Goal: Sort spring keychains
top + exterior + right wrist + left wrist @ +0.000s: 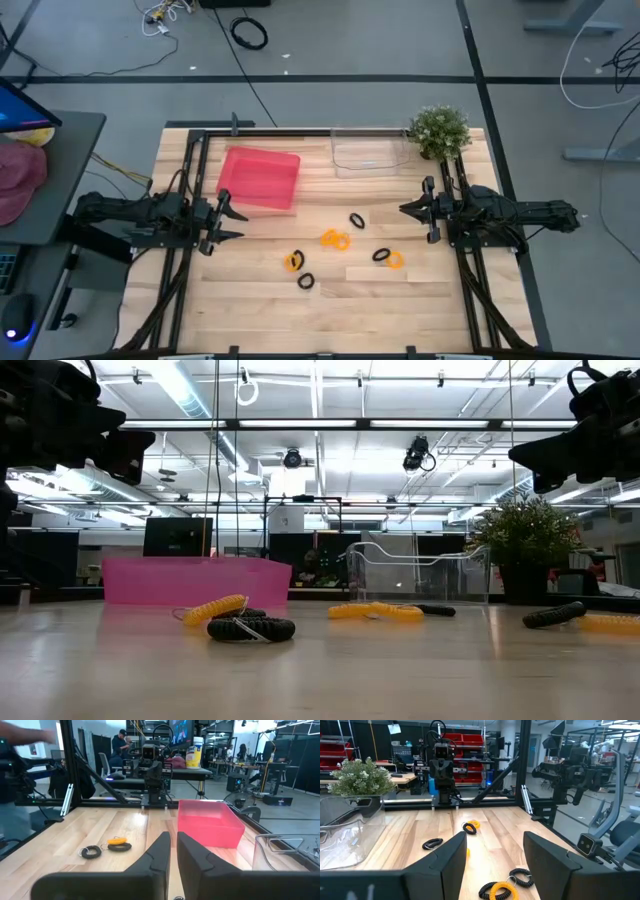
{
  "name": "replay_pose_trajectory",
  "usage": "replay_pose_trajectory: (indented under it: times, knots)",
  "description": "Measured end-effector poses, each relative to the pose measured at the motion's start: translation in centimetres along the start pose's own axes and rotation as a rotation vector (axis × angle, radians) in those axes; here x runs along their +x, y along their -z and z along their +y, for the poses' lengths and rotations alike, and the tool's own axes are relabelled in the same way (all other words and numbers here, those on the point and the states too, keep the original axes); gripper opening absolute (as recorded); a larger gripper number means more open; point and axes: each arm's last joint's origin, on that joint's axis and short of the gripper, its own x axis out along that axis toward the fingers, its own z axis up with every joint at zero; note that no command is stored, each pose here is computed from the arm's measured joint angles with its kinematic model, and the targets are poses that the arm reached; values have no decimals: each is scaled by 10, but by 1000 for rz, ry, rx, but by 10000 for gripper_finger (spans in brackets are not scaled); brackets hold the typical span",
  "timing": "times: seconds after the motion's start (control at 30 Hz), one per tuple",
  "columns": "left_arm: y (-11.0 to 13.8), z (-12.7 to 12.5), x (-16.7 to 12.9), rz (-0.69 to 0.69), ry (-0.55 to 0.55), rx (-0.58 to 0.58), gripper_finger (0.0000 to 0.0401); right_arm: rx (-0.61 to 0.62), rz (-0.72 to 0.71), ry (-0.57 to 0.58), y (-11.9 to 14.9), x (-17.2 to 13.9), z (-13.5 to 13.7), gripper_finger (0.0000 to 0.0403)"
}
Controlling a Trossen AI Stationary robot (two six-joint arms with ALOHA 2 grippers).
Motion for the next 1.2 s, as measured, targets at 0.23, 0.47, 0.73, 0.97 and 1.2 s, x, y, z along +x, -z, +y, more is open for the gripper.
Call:
replay_pose_trajectory:
  times: [0.23, 0.47, 0.73, 0.97, 1.2]
  knots:
    - [0, 0, 0, 0, 0, 0, 200, 0, 0, 0, 0, 0, 0, 39]
    - [0, 0, 0, 0, 0, 0, 200, 0, 0, 0, 0, 0, 0, 39]
    - [0, 0, 0, 0, 0, 0, 200, 0, -1, 0, 0, 0, 0, 39]
    - [0, 0, 0, 0, -6, 18, 200, 0, 0, 0, 0, 0, 0, 39]
    - [-3, 2, 0, -31, -70, 53, 200, 0, 0, 0, 0, 0, 0, 39]
